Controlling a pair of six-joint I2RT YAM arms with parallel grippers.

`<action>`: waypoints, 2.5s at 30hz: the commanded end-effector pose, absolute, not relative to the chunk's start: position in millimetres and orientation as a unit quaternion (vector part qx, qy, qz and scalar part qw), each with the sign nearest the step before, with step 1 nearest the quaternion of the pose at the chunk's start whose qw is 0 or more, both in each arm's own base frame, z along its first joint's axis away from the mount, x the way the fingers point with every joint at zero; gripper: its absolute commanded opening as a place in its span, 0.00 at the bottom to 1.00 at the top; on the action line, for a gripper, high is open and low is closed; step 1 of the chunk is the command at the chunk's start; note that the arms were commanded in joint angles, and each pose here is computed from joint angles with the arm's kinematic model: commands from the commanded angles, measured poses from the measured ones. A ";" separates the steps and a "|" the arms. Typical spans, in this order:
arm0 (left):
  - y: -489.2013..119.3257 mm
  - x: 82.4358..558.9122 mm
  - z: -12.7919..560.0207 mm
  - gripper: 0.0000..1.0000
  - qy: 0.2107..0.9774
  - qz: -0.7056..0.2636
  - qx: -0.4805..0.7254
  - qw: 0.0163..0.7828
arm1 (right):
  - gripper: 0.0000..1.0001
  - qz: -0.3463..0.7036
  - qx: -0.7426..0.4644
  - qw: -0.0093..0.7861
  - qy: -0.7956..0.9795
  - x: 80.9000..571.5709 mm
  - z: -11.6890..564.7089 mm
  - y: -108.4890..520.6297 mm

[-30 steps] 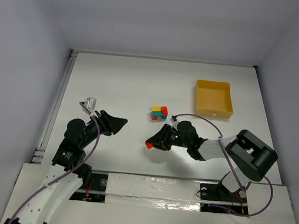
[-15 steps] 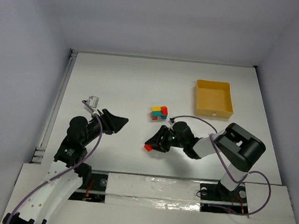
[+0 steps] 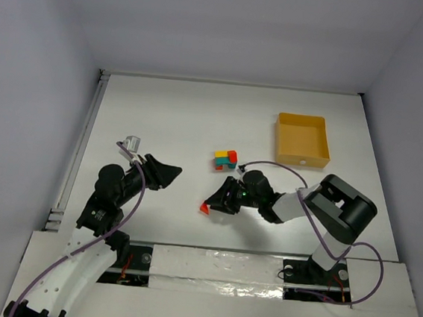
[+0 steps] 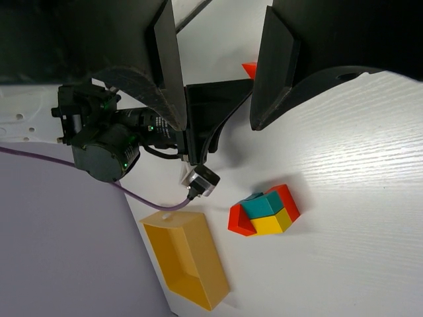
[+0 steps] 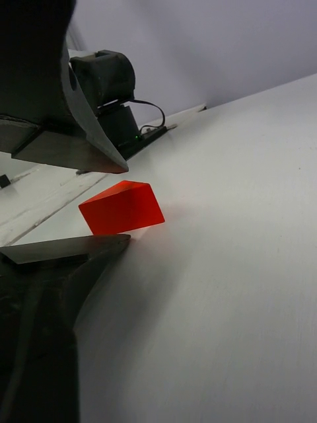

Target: Build the wood block tower

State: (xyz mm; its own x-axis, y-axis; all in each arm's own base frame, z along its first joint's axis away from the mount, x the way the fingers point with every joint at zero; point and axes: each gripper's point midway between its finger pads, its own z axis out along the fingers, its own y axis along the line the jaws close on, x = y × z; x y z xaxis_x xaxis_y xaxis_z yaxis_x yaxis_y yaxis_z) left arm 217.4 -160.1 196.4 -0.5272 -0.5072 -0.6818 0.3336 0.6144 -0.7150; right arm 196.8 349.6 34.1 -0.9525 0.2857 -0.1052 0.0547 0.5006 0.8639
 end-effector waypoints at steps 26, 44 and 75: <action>-149.1 225.0 230.1 0.23 0.730 -0.415 -0.049 0.541 | 0.43 0.134 -0.078 0.347 0.925 196.4 62.2 343.3; -150.9 225.2 227.2 0.23 0.730 -0.419 -0.048 0.538 | 0.48 0.146 -0.108 0.346 0.921 186.1 66.5 370.0; -154.3 223.3 225.9 0.22 0.729 -0.427 -0.042 0.532 | 0.26 0.114 -0.109 0.350 0.923 192.7 59.6 368.4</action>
